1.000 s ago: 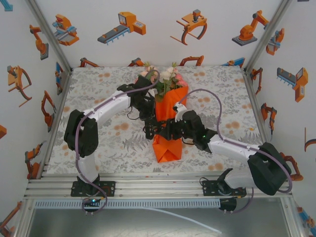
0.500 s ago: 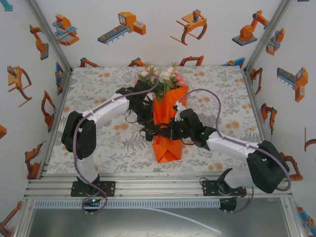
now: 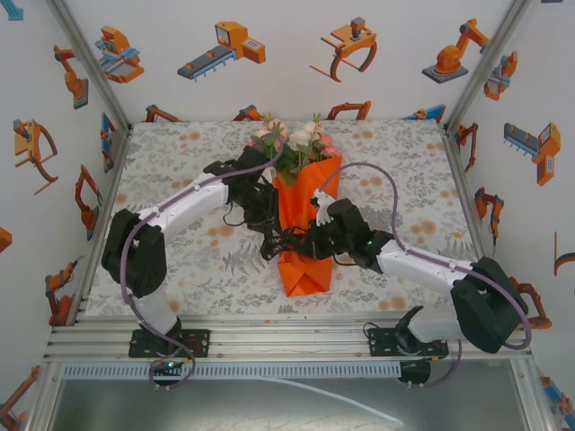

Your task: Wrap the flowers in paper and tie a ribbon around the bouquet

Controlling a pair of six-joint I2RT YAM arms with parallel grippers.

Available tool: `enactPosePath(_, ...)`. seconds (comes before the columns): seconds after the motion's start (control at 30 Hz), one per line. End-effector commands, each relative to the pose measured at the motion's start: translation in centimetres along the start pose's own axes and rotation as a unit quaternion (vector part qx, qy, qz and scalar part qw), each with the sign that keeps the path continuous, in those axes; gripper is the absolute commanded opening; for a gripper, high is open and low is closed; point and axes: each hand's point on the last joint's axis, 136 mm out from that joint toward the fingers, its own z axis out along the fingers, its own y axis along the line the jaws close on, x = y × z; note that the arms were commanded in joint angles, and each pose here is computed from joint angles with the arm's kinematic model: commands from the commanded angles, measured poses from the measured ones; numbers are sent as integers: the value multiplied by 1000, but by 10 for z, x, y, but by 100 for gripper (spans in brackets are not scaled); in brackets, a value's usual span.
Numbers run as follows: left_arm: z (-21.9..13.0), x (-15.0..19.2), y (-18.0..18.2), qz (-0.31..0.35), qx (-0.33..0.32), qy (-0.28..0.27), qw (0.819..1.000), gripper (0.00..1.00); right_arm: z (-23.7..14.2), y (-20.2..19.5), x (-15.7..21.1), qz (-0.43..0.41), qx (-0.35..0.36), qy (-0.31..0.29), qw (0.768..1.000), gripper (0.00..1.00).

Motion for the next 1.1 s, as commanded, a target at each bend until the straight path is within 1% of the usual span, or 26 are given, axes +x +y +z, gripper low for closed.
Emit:
enactPosePath(0.0,-41,-16,-31,63,39,-56,996,42,-7,13,-6,-32,-24,-15,999,0)
enactPosePath(0.1,-47,-16,-58,124,76,-69,987,42,-8,16,-7,-36,-33,-22,999,0)
enactPosePath(0.2,-41,-10,-89,179,124,-57,974,39,-9,15,-6,-37,-34,-25,998,0)
enactPosePath(0.33,-15,-10,-104,202,141,-37,969,33,-9,14,-3,-37,-34,-26,998,0)
enactPosePath(0.43,8,-14,-99,188,135,-23,973,32,-10,15,-3,-36,-36,-26,998,0)
enactPosePath(0.5,21,-10,-93,187,122,0,975,32,-10,15,-3,-36,-36,-27,998,0)
enactPosePath(0.53,27,-8,-86,189,107,10,976,34,-10,15,-3,-36,-35,-27,998,0)
enactPosePath(0.6,35,-1,-69,194,66,30,978,41,-11,15,-4,-37,-36,-30,998,0)
enactPosePath(0.67,41,4,-54,203,35,43,978,46,-11,15,-4,-38,-36,-32,998,0)
enactPosePath(0.7,44,6,-48,208,24,51,976,47,-11,15,-4,-37,-37,-32,998,0)
enactPosePath(0.83,51,13,-37,214,7,75,974,47,-11,14,-2,-36,-37,-31,998,0)
enactPosePath(1.0,54,18,-41,218,26,92,971,43,-12,14,-3,-37,-36,-33,998,0)
enactPosePath(1.07,56,20,-40,221,23,101,970,40,-12,14,-3,-37,-36,-33,998,0)
